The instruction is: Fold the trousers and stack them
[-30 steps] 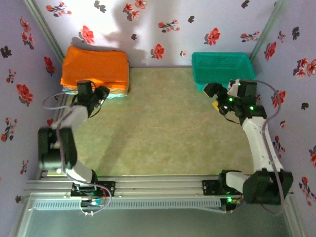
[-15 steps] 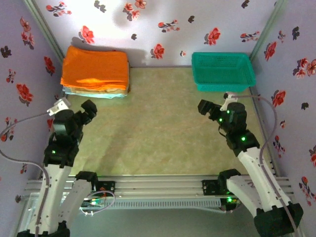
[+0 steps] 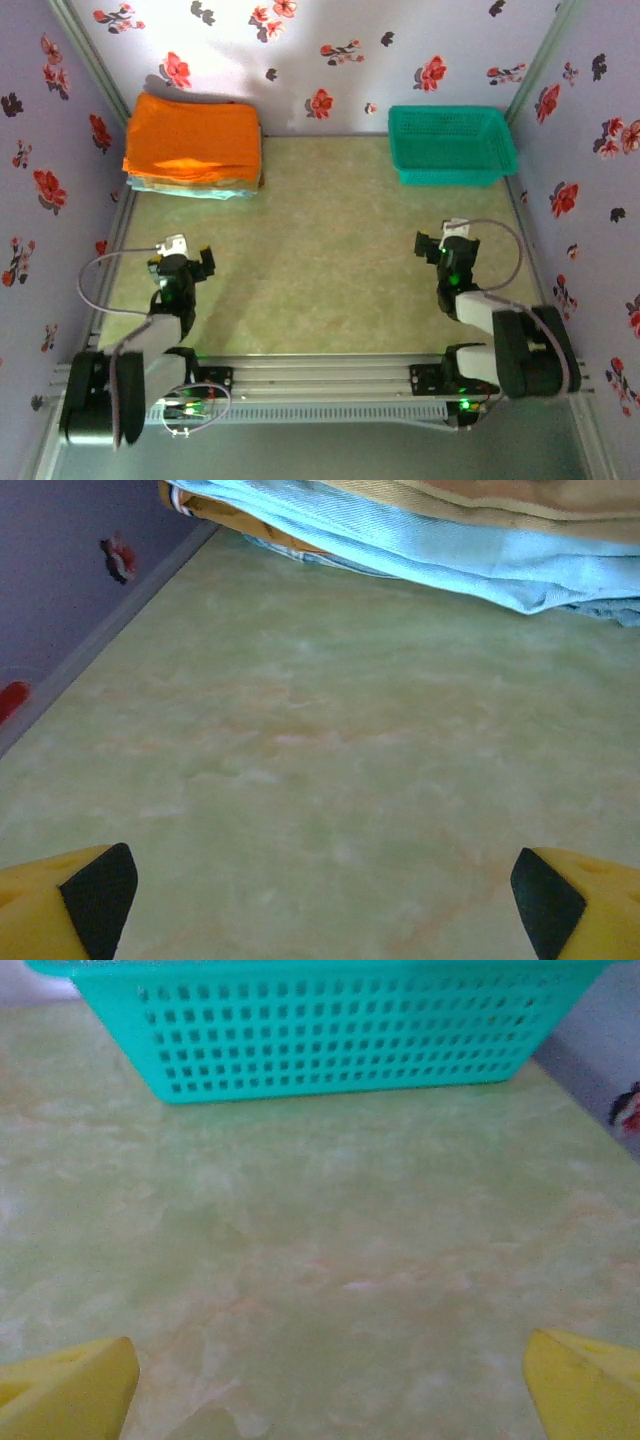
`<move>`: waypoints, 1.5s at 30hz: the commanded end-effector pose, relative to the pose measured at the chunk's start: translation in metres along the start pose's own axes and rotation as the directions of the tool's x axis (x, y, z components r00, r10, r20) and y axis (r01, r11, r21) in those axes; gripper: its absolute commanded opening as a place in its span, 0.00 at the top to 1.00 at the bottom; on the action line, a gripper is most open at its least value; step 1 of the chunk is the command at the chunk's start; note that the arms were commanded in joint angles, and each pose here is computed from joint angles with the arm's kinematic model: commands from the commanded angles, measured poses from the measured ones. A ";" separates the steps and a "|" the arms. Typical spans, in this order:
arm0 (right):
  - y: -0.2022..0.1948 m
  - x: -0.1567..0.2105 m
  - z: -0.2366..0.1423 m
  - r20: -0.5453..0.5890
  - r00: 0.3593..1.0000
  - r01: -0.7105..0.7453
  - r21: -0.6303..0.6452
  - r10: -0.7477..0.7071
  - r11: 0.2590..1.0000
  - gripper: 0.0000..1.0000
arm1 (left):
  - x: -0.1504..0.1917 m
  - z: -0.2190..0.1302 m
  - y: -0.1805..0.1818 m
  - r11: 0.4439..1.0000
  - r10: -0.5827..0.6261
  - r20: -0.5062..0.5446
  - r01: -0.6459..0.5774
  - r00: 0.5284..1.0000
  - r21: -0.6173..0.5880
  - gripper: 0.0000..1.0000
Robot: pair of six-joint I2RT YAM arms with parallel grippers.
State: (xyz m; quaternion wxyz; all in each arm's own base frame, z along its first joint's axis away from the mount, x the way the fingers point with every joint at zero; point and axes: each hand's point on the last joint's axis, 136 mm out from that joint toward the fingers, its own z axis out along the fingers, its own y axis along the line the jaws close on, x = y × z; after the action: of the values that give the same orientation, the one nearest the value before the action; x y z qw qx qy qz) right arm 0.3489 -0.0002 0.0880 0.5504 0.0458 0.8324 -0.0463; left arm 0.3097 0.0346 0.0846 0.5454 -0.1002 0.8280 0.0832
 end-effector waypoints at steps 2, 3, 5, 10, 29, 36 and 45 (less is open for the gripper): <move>0.005 -0.025 0.021 0.131 0.991 -0.002 -0.051 0.008 0.999 0.01 | -0.057 0.016 -0.015 0.992 -0.051 0.189 0.028 0.981 0.121 0.00; -0.001 -0.021 0.022 0.141 0.990 -0.021 -0.028 0.025 0.999 0.01 | -0.057 0.021 -0.013 0.993 -0.048 0.178 0.028 0.983 0.115 0.00; -0.008 -0.021 0.024 0.171 0.984 -0.050 0.000 0.050 0.999 0.01 | -0.054 0.030 -0.011 0.992 -0.052 0.170 0.031 0.984 0.125 0.00; -0.019 -0.020 0.037 0.097 0.992 -0.083 0.069 0.076 0.994 0.01 | -0.039 0.052 -0.016 0.985 -0.057 0.134 0.034 0.989 0.168 0.00; -0.030 -0.019 0.040 0.064 0.993 -0.102 0.128 0.095 0.986 0.01 | -0.042 0.069 -0.035 0.982 0.028 0.063 -0.040 0.998 0.183 0.00; -0.031 -0.019 0.040 0.064 0.993 -0.103 0.131 0.095 0.986 0.01 | -0.042 0.070 -0.035 0.982 0.028 0.063 -0.040 0.998 0.183 0.00; -0.030 -0.019 0.040 0.064 0.993 -0.102 0.128 0.094 0.986 0.01 | -0.042 0.070 -0.035 0.982 0.029 0.063 -0.040 0.998 0.182 0.00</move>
State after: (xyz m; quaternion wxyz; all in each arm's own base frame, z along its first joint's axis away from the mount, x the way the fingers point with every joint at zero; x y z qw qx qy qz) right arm 0.3872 -0.0316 0.0815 0.5623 0.1094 0.8169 -0.0681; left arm 0.3954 0.0249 0.0947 0.5756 -0.0476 0.8162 0.0171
